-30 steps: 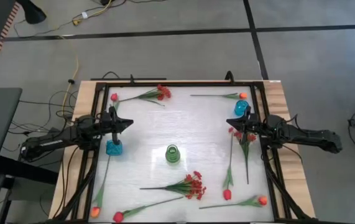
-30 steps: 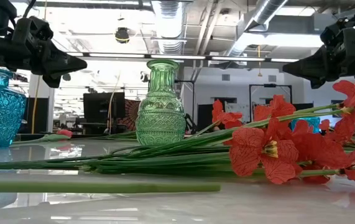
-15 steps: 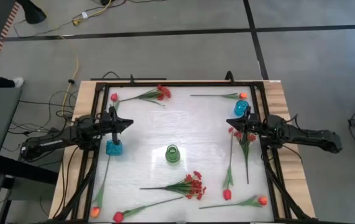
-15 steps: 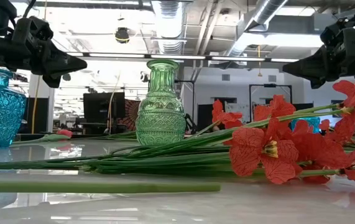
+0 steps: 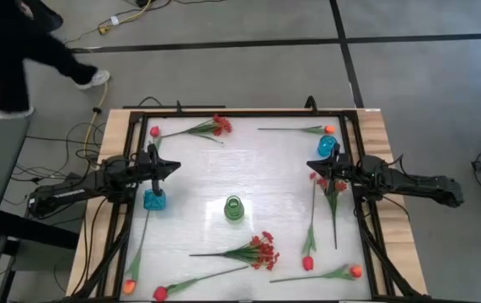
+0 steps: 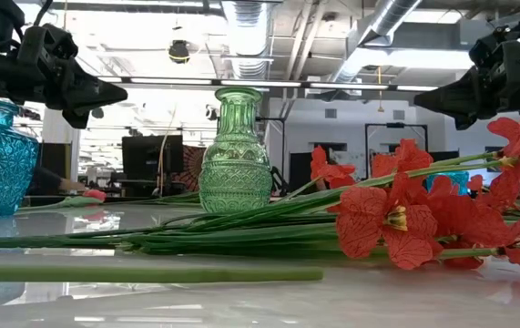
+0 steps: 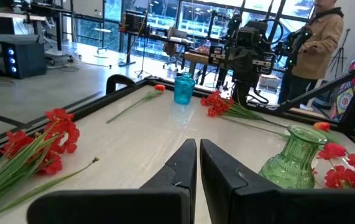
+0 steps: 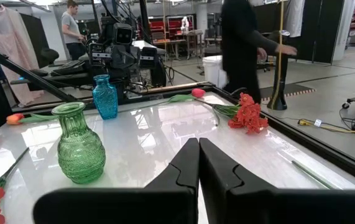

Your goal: Sort flowers into vase by color

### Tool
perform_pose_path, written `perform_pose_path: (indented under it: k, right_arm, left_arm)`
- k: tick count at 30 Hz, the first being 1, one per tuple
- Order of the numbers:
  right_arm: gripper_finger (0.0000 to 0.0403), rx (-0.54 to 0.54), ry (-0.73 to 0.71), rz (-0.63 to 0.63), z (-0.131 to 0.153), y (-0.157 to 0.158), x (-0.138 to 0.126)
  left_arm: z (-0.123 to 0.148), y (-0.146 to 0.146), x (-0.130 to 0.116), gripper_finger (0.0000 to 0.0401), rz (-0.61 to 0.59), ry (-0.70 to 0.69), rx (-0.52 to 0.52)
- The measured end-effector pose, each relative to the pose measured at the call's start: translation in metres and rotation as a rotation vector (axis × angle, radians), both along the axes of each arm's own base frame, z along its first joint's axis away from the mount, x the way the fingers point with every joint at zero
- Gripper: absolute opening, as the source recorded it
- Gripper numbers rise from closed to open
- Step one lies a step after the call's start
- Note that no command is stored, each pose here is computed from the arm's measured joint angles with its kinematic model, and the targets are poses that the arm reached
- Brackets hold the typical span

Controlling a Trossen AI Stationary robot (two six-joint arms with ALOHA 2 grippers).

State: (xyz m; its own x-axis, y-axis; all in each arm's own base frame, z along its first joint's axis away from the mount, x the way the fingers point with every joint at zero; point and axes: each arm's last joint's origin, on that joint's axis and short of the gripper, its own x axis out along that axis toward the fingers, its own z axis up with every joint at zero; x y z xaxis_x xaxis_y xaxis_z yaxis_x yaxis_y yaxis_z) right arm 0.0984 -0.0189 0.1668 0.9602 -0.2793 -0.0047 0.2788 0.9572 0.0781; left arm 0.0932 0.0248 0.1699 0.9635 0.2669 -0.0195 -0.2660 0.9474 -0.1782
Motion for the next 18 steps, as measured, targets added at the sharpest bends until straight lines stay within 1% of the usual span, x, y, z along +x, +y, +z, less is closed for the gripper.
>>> perform_pose_path:
  k: [2, 3, 5, 8, 11, 14, 18]
  right_arm:
    - [0.0036, -0.001, 0.0, -0.001, 0.0, 0.0, 0.0]
    - [0.0036, -0.02, 0.006, 0.0, 0.0, 0.0, 0.0]
    - [0.0036, -0.12, 0.035, -0.001, 0.0, -0.0001, 0.0]
    - [0.0036, -0.291, 0.084, 0.002, 0.0001, 0.0001, 0.0]
    - [0.0036, -0.404, 0.117, 0.003, 0.0001, 0.0002, 0.0]
    - [0.0036, -0.448, 0.129, 0.003, 0.0002, 0.0001, 0.0]
    - [0.0036, -0.452, 0.119, 0.001, 0.001, 0.0001, 0.0001]
  left_arm:
    - [0.0001, 0.0, 0.0, 0.0009, 0.0, -0.001, 0.0]
    - [0.0001, 0.0, 0.0, 0.0009, 0.0, -0.001, -0.001]
    - [0.0, 0.0, 0.0, 0.0009, -0.001, -0.006, -0.025]
    - [-0.0002, -0.0002, 0.0001, 0.0009, -0.005, -0.022, -0.089]
    - [0.0001, 0.0005, -0.0001, 0.0009, 0.021, -0.039, -0.133]
    - [0.0004, 0.0007, -0.0002, 0.0009, 0.03, -0.062, -0.2]
    - [0.0009, 0.0007, -0.0002, 0.0009, 0.03, -0.092, -0.285]
